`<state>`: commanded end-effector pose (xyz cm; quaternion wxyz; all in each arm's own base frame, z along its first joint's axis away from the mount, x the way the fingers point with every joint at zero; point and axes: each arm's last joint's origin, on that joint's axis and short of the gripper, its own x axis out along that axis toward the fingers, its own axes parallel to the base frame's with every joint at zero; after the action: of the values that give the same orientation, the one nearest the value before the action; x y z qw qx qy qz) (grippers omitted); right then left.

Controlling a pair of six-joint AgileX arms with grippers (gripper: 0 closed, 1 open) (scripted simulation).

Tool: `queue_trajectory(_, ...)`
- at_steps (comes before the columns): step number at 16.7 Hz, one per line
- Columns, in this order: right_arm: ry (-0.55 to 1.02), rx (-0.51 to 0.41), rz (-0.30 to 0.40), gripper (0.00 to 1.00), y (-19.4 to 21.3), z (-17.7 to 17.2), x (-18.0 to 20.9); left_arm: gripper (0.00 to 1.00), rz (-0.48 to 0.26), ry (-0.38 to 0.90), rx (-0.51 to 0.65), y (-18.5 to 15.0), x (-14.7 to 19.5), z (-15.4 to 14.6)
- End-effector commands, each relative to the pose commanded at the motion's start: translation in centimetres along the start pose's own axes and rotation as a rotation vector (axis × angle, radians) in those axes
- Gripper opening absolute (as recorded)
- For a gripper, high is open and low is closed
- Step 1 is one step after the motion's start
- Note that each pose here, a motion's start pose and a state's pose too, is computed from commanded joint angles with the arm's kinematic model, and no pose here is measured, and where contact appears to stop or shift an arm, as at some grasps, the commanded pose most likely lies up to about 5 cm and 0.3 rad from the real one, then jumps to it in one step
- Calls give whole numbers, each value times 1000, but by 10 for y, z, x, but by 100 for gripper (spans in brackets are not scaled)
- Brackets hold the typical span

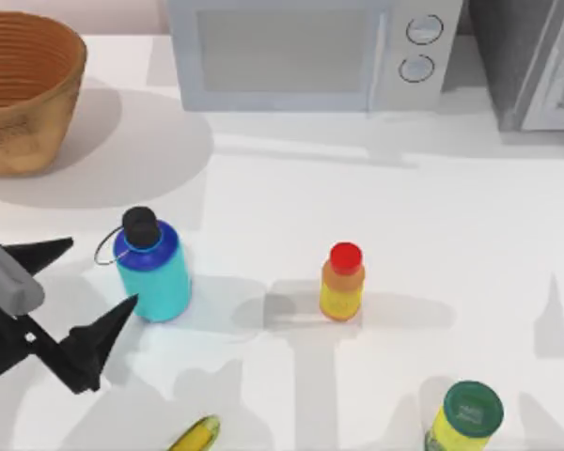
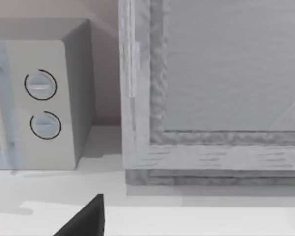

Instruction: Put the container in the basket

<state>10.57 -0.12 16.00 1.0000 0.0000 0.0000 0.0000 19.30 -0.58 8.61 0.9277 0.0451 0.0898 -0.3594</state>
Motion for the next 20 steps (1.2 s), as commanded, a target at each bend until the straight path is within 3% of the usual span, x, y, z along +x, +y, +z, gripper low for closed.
queue_trajectory(4,0,0,0,100,0,0,0,100,-60,-3,-5,1,3,-14)
queue_trajectory(11,0,0,0,100,0,0,0,100,-70,0,-9,0,4,-15)
queue_trajectory(20,0,0,0,100,0,0,0,100,-67,-3,-6,-3,71,-15)
